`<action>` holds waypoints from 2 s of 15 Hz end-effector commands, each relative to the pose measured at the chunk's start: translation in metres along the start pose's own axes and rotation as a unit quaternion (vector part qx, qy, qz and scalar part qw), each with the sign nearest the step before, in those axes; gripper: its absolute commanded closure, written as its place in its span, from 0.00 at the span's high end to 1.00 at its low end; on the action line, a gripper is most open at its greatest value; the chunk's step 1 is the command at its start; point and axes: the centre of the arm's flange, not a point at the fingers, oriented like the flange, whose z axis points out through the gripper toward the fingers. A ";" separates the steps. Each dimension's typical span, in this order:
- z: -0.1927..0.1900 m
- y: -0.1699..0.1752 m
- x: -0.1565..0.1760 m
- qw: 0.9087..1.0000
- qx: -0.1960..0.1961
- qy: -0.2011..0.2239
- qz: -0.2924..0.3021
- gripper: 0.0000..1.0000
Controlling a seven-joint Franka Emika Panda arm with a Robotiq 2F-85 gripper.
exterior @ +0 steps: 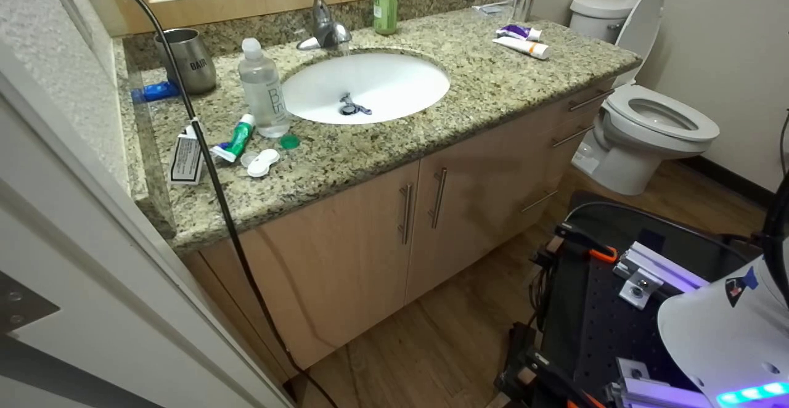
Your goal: Put some water on the toothbrush then put it in the silver cup
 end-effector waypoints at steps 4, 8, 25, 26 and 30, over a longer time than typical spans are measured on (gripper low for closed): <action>0.016 -0.026 -0.049 0.990 -0.030 -0.127 -0.061 0.03; 0.020 -0.051 -0.071 0.986 0.003 -0.163 -0.046 0.03; 0.058 -0.087 -0.092 0.997 0.069 -0.021 -0.008 0.03; 0.065 -0.084 -0.090 0.997 0.070 -0.013 -0.003 0.03; 0.080 -0.093 -0.091 0.997 0.070 0.005 0.016 0.03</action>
